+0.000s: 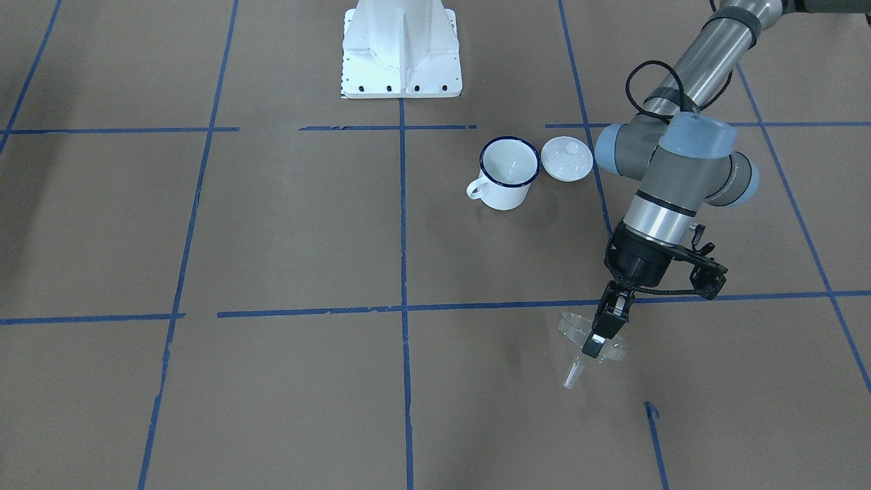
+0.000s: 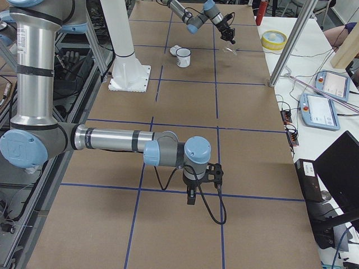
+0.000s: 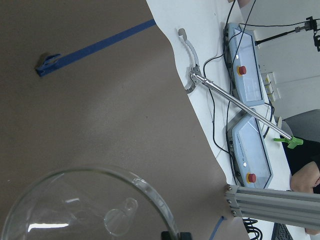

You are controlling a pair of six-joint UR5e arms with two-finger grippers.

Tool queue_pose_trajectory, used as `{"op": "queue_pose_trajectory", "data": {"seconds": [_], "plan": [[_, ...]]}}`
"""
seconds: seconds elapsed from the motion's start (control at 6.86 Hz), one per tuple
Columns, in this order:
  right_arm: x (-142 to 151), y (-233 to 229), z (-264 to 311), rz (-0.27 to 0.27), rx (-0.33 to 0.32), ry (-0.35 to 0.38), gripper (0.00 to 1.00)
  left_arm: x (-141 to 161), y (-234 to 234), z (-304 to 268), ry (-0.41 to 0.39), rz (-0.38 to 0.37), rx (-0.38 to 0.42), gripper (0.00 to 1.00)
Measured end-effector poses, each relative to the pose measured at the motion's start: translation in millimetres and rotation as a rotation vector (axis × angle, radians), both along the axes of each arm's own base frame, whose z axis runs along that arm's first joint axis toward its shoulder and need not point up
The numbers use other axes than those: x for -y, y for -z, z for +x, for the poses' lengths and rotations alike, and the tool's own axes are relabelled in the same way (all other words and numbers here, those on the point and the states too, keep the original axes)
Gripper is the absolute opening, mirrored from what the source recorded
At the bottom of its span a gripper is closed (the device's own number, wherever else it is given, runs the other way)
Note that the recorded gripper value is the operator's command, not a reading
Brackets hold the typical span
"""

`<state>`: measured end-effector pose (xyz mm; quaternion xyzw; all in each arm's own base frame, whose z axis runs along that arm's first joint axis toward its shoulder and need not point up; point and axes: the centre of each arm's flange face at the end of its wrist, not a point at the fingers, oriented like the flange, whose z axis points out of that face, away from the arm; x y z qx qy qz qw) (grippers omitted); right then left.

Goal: Remove funnel from cup
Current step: 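Carry the funnel farther from the robot and lower it onto the table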

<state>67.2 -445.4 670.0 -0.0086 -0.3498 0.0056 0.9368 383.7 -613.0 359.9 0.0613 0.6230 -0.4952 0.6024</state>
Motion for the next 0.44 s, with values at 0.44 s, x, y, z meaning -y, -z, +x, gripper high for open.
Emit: {"op": "queue_pose_trajectory", "data": {"seconds": [0.44], "plan": [[0,0,0,0.0,0.0,0.0,1.0,-8,-19,26,0.044,0.006,-0.034,0.0]]}}
